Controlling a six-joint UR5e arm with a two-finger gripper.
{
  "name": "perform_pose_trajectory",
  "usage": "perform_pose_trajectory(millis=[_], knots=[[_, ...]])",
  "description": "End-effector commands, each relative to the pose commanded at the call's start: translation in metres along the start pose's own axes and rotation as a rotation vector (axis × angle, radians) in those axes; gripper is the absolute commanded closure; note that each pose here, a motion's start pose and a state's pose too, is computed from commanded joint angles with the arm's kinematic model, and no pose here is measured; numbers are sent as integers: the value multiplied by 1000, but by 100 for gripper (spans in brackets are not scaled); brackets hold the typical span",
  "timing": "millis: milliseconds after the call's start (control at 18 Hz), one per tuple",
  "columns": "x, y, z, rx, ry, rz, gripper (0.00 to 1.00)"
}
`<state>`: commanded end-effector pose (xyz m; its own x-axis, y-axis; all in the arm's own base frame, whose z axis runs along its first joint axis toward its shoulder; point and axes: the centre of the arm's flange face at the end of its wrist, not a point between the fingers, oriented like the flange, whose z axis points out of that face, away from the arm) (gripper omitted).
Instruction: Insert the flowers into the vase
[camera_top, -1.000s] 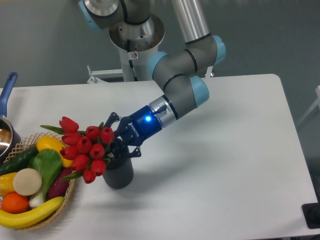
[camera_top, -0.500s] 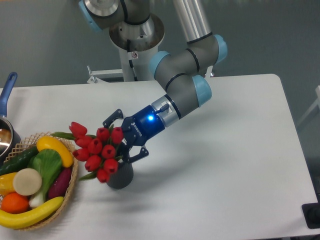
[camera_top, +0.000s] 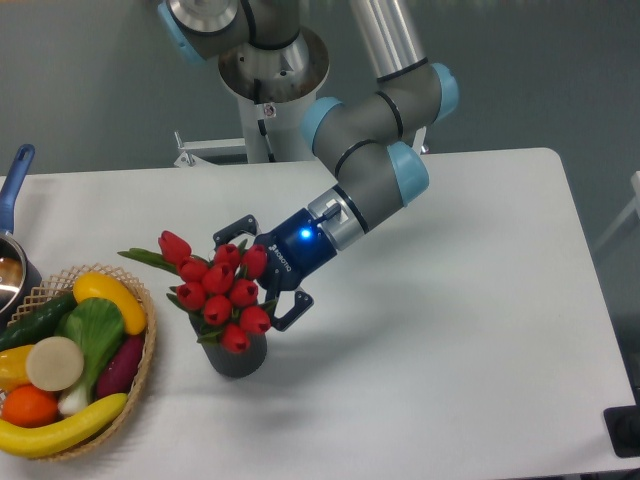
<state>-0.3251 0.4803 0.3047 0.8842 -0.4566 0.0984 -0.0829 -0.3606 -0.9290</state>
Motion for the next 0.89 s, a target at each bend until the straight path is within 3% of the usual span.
perform_pose_trajectory(millis=[556,889], knots=[[22,-24,-32,-228,-129,86,0],[19,-30,-96,-461,-327,105,0]])
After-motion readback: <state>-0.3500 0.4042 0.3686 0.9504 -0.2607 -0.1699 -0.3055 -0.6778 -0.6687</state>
